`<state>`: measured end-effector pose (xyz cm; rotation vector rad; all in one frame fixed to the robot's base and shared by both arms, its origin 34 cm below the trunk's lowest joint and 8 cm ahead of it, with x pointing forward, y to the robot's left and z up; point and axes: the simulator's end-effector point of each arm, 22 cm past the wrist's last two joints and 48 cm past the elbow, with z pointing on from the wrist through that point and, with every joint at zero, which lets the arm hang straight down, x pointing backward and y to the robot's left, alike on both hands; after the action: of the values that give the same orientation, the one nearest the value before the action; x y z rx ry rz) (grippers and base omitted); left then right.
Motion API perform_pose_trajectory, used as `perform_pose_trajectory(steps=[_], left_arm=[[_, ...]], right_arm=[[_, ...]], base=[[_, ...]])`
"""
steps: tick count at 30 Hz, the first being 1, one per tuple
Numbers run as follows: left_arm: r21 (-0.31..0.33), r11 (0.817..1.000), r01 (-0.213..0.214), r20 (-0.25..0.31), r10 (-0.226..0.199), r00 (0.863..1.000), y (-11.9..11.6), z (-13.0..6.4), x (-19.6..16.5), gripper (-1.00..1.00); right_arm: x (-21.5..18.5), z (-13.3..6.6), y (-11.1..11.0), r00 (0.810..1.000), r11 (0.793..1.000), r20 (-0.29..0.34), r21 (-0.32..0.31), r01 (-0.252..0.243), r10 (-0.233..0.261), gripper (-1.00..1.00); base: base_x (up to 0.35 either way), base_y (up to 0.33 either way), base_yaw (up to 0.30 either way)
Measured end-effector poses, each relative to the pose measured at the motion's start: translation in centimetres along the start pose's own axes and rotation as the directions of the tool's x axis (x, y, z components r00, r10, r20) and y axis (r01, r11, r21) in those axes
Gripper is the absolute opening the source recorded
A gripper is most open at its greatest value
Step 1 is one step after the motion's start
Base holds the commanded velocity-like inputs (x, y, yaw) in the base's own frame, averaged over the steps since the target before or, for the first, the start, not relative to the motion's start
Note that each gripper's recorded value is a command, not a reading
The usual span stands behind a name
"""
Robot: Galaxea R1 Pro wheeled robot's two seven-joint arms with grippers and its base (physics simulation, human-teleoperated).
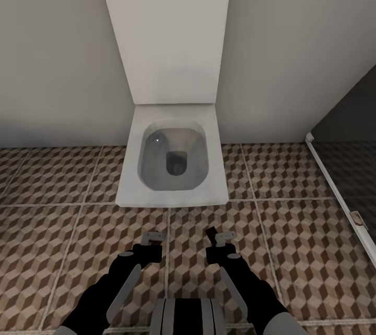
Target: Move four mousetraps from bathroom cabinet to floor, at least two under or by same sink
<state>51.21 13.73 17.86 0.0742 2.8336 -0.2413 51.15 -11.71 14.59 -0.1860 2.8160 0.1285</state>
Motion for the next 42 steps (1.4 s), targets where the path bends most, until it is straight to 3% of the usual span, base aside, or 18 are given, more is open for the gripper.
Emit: perform_pose_trajectory(steps=[9,18,42], left_arm=[[0.0,1.0,0.0,0.0,0.0,1.0,0.0,0.0,0.0,-1.0],[0.0,1.0,0.0,0.0,0.0,1.0,0.0,0.0,0.0,-1.0],[0.0,1.0,0.001,0.0,-0.001,1.0,0.0,0.0,0.0,-1.0]], right_arm=[[-0.4,0.2,-0.1,1.0,1.0,0.001,0.002,0.002,-0.002,-1.0],[0.6,0.1,0.0,0.999,1.0,-0.049,-0.001,0.009,-0.009,-1.0],[0.8,0.2,0.3,0.998,1.0,-0.056,-0.006,0.008,-0.008,-1.0]], base=[[0.0,0.0,0.0],[0.0,0.0,0.0],[0.0,0.0,0.0]])
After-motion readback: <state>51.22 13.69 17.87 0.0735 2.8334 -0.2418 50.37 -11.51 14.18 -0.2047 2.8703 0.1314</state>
